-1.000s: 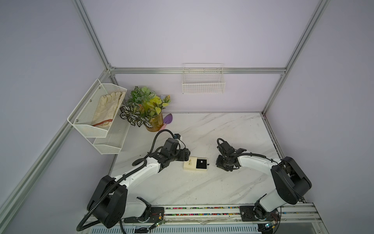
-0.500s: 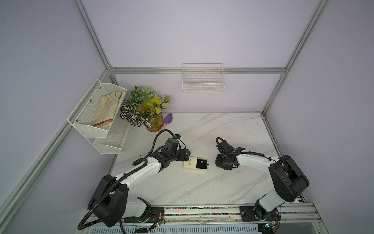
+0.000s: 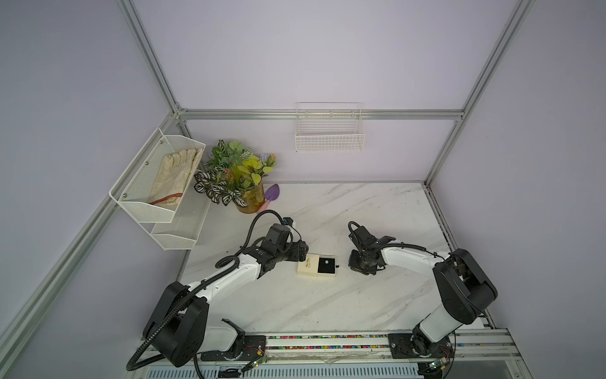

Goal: Place the earrings into the drawer-style jewelry box
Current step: Pick up the earring from the center of the board.

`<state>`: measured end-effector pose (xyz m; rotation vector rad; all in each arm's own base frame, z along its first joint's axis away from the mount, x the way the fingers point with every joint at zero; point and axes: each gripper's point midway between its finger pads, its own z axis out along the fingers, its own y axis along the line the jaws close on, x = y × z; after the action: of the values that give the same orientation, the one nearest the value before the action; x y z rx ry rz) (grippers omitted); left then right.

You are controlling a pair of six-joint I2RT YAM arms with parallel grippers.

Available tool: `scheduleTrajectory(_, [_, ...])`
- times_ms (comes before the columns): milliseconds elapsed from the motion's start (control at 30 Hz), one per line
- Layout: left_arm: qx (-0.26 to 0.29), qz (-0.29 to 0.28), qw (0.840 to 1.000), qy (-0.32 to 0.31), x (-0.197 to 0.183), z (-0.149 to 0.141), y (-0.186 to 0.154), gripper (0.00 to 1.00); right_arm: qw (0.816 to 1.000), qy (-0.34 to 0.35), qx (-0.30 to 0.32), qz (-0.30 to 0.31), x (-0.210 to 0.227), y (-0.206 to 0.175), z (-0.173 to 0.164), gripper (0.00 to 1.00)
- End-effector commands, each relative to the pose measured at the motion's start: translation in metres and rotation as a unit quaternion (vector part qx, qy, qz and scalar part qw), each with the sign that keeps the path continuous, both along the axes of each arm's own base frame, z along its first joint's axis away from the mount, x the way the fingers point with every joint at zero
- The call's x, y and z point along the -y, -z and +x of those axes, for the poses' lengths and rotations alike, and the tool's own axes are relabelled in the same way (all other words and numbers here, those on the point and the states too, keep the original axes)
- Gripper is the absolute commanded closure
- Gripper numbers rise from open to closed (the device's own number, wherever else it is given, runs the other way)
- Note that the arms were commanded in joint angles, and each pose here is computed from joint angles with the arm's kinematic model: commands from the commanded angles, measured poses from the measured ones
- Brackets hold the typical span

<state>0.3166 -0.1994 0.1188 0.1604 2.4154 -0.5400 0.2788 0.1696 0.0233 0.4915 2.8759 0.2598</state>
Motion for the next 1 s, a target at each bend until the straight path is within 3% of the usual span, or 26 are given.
scheduleTrajectory(0, [0.007,0.006,1.000,0.002,0.000,0.002,0.001,0.19,1.000,-0.001,-0.024,-0.018,0.007,0.006,-0.008,0.74])
scheduleTrajectory(667, [0.008,0.007,1.000,0.003,-0.001,0.003,0.001,0.19,0.997,-0.014,-0.059,-0.053,0.015,0.020,-0.016,0.75])
scheduleTrajectory(967, [0.007,0.008,1.000,0.001,-0.001,0.002,0.003,0.19,0.996,-0.019,-0.067,-0.055,0.013,0.026,-0.018,0.80])
